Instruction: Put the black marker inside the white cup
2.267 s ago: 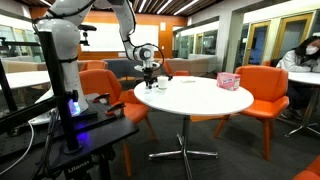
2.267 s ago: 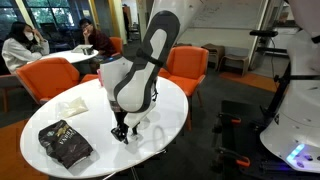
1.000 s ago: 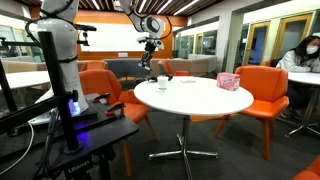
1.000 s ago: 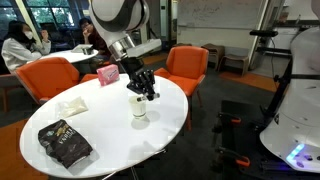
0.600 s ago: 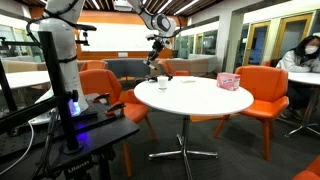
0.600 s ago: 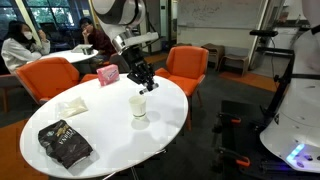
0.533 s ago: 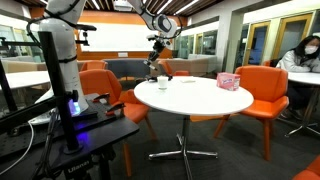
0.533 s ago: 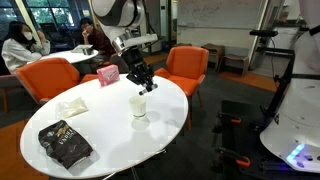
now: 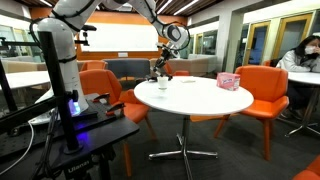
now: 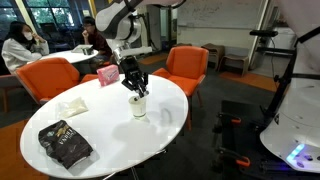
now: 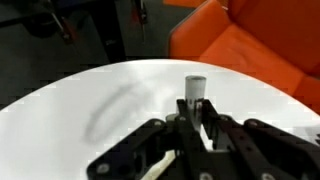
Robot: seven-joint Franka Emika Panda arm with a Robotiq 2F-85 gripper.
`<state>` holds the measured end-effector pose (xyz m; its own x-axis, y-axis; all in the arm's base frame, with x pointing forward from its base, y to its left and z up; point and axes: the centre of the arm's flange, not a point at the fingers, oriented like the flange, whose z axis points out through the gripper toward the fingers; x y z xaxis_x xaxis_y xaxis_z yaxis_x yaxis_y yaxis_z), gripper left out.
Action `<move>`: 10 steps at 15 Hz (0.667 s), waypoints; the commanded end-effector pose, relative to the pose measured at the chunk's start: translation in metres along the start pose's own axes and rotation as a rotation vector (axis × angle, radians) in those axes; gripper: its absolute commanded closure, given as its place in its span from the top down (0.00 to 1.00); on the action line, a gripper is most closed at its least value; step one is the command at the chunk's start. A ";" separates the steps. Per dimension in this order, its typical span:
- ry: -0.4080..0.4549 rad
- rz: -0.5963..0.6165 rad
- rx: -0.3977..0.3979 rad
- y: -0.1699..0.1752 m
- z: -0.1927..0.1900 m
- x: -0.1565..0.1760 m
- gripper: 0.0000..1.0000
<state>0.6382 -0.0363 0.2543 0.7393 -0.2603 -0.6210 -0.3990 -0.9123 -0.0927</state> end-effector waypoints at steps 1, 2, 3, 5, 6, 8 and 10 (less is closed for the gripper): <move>-0.043 0.028 0.065 0.007 -0.010 0.020 0.05; -0.044 0.037 0.082 0.011 -0.009 0.025 0.05; -0.046 0.047 0.112 0.017 -0.009 0.031 0.05; -0.042 0.065 0.161 0.025 -0.008 0.038 0.05; -0.050 0.067 0.189 0.028 -0.008 0.041 0.05; -0.068 0.087 0.242 0.034 -0.007 0.047 0.05; -0.078 0.109 0.282 0.038 -0.005 0.050 0.05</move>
<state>0.6550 -0.0823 0.2230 0.6861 -0.3047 -0.6606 -0.5624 -0.7982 -0.2159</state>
